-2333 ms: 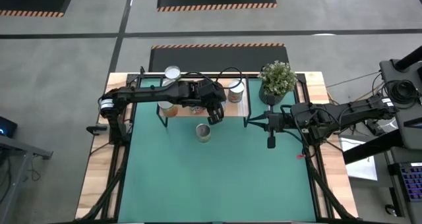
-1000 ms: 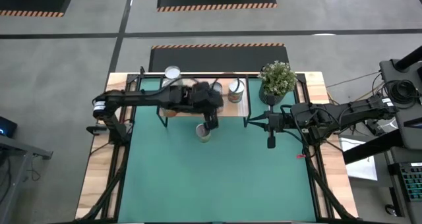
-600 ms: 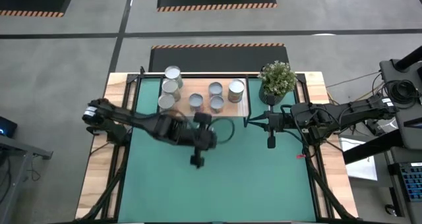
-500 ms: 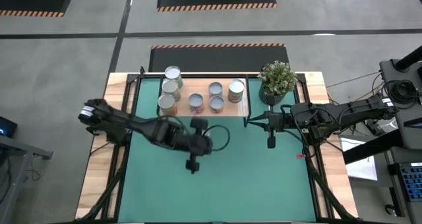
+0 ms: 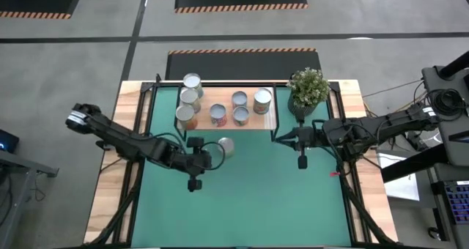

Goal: Pick and place cans onto a shelf
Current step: Put the large canned oranges on the shelf

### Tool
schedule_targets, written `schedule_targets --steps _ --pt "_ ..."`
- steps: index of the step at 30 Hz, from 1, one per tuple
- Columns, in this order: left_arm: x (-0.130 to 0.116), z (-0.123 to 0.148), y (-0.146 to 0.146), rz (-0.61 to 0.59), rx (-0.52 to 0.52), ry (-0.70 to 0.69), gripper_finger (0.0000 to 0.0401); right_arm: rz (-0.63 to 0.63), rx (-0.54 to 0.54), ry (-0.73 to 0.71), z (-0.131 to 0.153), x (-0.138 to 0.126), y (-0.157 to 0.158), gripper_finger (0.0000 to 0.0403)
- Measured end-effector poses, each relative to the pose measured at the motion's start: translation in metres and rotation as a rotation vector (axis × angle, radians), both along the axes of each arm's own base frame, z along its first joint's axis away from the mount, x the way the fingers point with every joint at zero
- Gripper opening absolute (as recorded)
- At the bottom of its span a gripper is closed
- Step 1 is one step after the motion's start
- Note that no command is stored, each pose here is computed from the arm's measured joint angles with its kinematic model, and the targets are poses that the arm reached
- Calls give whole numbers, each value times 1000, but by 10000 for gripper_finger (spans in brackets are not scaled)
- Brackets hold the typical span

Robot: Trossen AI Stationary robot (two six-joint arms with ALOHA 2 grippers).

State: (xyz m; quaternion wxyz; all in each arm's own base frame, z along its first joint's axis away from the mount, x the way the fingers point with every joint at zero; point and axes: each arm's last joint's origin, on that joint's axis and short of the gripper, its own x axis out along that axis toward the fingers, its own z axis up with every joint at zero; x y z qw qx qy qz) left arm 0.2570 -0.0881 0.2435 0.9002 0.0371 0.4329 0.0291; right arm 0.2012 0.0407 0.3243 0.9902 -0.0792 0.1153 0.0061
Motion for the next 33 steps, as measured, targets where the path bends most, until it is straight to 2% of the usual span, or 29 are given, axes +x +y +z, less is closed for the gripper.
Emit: schedule_targets --steps 4,10,15,21,29,33 --pt "-1 -22 -2 8 -60 -122 0 45 32 29 -5 3 13 9" --pt "-7 -52 2 83 -116 -145 11 79 66 120 -21 13 31 9" --pt "-9 -62 3 170 -156 -169 44 51 24 166 -33 20 40 9" --pt "-7 -70 4 236 -157 -159 126 63 9 185 -37 22 46 9" --pt "0 -90 7 389 -23 -179 279 83 -20 184 -35 16 47 9" --pt "8 -98 6 438 4 -243 328 66 -44 190 -36 16 46 9"
